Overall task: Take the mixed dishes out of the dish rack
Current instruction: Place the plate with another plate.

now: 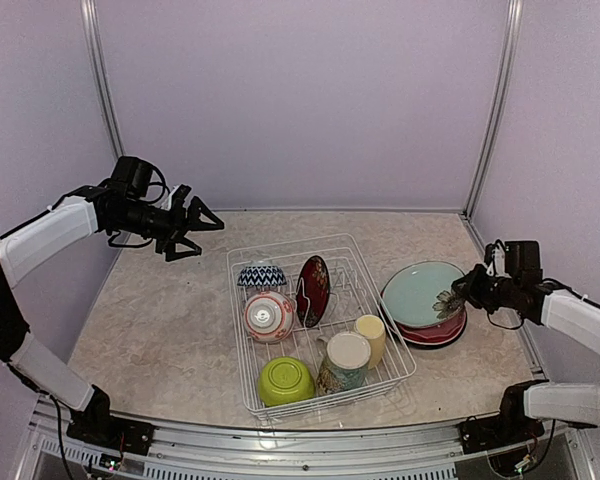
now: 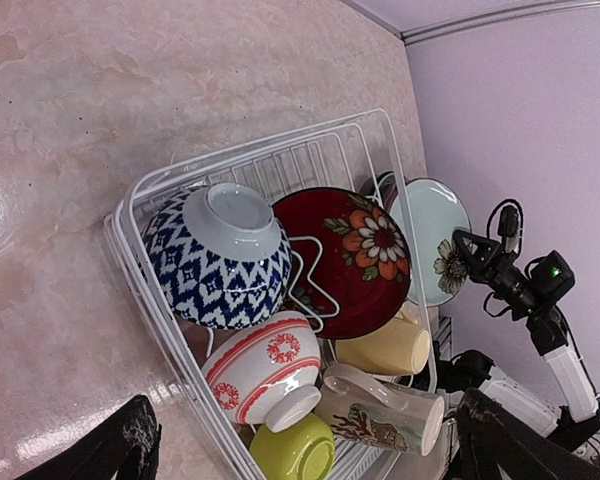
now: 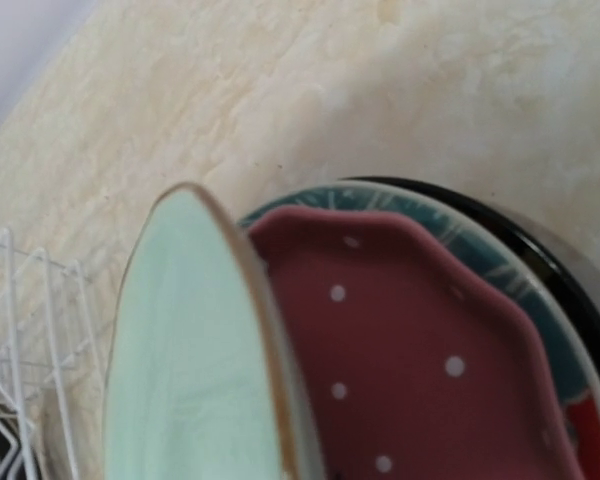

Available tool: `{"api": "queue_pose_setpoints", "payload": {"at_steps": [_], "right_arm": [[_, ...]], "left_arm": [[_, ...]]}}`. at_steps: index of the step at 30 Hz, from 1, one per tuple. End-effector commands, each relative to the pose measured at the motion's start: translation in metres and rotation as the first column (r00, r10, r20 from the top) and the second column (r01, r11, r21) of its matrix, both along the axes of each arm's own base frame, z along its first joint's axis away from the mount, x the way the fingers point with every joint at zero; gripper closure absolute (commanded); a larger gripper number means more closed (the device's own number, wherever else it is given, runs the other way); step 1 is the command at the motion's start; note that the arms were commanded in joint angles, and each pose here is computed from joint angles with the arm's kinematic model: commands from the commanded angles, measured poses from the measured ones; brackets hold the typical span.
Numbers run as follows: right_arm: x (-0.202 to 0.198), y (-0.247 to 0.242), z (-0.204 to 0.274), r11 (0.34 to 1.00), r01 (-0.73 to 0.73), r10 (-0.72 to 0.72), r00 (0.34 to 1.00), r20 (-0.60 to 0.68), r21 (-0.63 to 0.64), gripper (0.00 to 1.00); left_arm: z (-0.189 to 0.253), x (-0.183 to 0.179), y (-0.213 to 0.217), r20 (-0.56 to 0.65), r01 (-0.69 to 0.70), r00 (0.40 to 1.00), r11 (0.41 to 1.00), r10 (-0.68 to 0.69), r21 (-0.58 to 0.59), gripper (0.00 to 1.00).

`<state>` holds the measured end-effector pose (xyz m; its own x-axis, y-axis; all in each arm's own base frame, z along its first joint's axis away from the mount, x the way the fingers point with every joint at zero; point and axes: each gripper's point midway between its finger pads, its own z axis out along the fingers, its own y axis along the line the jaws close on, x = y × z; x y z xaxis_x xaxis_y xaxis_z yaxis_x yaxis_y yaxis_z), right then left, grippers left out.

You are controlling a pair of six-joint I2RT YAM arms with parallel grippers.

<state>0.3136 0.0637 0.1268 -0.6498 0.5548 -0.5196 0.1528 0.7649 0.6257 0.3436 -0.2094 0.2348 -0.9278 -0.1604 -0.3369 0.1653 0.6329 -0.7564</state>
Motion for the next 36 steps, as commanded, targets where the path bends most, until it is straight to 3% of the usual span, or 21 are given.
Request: {"api": "queue_pose_setpoints", "payload": {"at_steps": [1,8,13,17,23,29,36], "right_arm": [[0.002,-0.004,-0.004,1.0,0.003,-0.003,1.0,0.017,-0.013,0.83],[-0.004,-0.017,-0.012,0.994,0.034,-0.036,0.999,-0.026,-0.101,0.66],[-0.013,-0.027,-0.017,0.986,0.049,-0.061,0.996,-0.069,-0.161,0.47],[-0.019,-0.035,-0.023,0.975,0.058,-0.082,0.991,-0.105,-0.213,0.36],[-0.027,-0.045,-0.026,0.96,0.074,-0.114,0.984,-0.135,-0.27,0.36],[-0.022,-0.043,-0.011,0.948,0.06,-0.099,0.989,-0.108,-0.314,0.43],[-0.005,0.002,0.039,0.933,-0.031,0.026,1.0,-0.017,-0.359,0.32]], "left_arm": [[0.011,0.0,-0.002,0.036,0.017,0.999,1.0,-0.017,-0.001,0.01],[0.008,0.0,-0.003,0.027,0.019,0.999,1.0,-0.019,-0.002,0.01],[0.009,0.0,-0.003,0.035,0.018,0.999,1.0,-0.018,0.003,0.01],[0.009,-0.001,-0.006,0.025,0.032,0.999,0.999,-0.031,-0.006,0.01],[0.007,-0.002,-0.007,0.017,0.034,0.999,0.999,-0.034,-0.002,0.01],[0.004,-0.001,-0.008,0.01,0.034,0.999,0.999,-0.034,0.004,0.01],[0.0,-0.001,-0.01,-0.002,0.039,0.999,0.999,-0.039,0.008,0.01]]}}
